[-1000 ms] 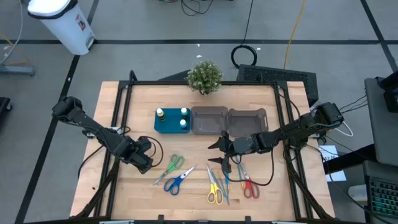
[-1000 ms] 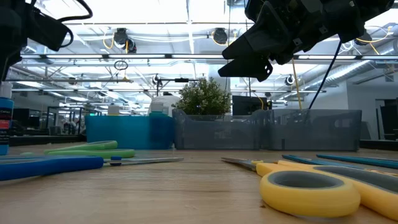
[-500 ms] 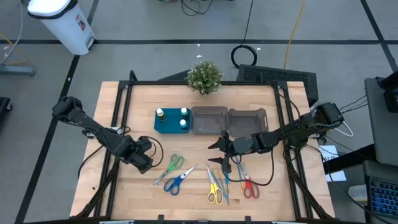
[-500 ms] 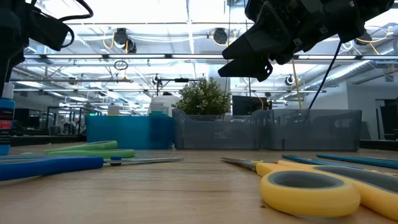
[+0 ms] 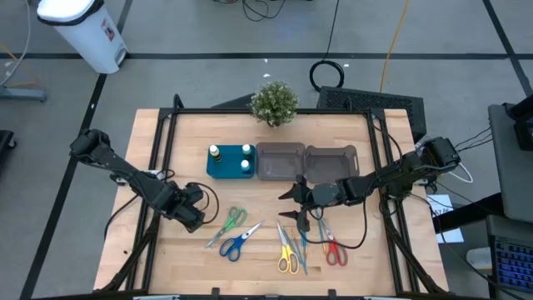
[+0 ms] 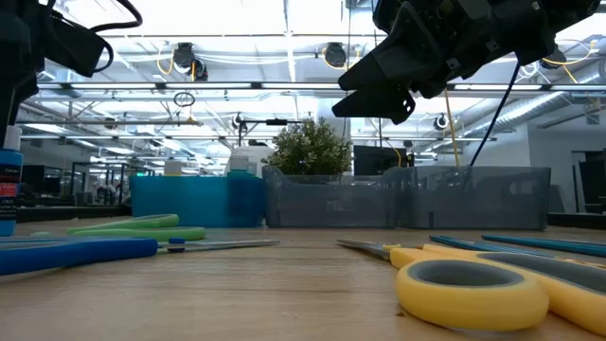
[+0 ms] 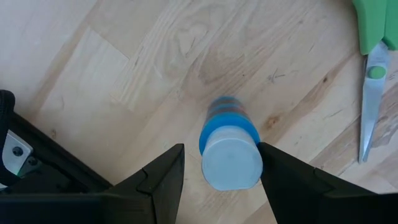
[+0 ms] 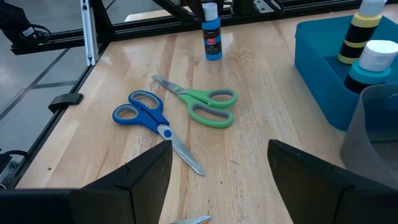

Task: Pick & Place Paint Supplies
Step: Put the blue paint bottle into the blue bin

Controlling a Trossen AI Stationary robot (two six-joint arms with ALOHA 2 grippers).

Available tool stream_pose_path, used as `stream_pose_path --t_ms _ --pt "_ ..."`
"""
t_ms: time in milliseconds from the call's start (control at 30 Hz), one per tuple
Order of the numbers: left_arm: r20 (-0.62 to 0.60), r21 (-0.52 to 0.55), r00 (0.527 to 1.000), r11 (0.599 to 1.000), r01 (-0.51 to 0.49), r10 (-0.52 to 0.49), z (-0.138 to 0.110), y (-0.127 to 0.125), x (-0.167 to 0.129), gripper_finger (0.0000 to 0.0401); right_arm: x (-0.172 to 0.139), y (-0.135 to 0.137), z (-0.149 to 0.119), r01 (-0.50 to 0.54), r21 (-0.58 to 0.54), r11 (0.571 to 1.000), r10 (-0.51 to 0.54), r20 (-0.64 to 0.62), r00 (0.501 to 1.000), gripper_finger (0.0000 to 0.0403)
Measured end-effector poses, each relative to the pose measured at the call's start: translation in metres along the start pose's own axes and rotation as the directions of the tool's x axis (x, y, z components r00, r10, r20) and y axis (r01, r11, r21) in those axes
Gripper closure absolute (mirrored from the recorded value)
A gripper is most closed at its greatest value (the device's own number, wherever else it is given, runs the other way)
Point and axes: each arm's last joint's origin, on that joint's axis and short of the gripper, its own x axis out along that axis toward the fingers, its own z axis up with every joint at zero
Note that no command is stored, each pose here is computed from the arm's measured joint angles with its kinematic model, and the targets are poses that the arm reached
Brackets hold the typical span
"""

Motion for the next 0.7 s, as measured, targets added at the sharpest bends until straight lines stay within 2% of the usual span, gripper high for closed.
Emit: stream_pose_path --t_ms 700 --pt "0.011 0.009 1.000 1.000 0.027 -0.027 0.0010 -0.0027 0.0001 0.0192 0.0000 0.0000 0.0000 0.000 0.000 1.000 0.000 0.000 1.000 0.0149"
